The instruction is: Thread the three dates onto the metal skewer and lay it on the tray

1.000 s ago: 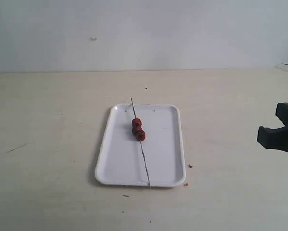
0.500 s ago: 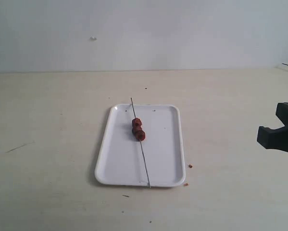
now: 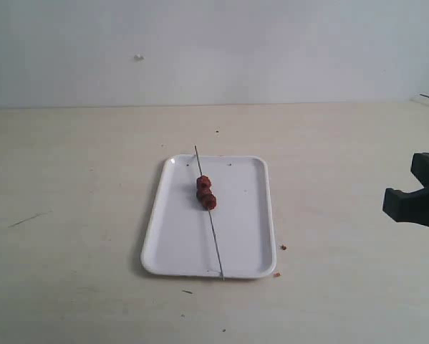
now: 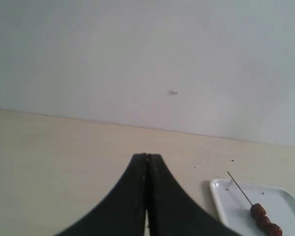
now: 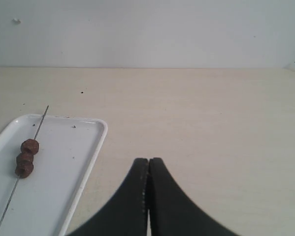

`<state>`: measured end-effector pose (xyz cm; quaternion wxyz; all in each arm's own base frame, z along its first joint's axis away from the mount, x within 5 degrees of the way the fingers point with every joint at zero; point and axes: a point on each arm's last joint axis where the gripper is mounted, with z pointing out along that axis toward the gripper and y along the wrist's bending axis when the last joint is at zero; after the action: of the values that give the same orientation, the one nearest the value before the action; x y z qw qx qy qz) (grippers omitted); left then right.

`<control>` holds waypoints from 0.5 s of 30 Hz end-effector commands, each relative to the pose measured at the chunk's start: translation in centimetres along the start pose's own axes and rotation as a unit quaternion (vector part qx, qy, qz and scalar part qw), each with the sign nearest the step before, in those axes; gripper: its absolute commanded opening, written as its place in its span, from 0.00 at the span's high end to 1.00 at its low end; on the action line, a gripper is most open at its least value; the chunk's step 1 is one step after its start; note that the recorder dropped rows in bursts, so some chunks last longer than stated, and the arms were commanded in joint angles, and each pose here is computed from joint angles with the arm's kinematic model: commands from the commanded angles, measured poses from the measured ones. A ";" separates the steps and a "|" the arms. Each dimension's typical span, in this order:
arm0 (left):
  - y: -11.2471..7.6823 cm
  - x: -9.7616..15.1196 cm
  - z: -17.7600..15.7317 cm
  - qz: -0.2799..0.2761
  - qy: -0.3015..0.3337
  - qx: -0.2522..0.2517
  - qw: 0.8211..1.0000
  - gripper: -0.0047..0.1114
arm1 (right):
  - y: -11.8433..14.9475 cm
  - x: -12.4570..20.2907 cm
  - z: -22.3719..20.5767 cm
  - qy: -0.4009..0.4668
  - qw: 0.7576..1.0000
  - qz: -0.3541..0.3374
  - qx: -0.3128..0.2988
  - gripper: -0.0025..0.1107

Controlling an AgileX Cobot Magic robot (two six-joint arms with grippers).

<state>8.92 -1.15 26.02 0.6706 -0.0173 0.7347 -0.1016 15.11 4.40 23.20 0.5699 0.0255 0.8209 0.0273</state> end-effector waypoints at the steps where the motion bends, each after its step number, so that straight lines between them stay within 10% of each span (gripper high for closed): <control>1: 0.3 0.5 0.0 -0.013 0.000 -0.012 1.000 0.96 | 0.0 -0.1 -0.1 -0.003 1.000 -0.001 -0.002 0.98; 15: 1.8 4.3 0.1 0.016 0.013 -0.058 0.998 0.96 | 0.0 -0.1 -0.1 -0.003 1.000 -0.001 -0.002 0.98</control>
<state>8.82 -0.09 21.61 0.6527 -0.0643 0.7523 -0.0631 15.11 4.40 23.20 0.5699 0.0255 0.8209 0.0273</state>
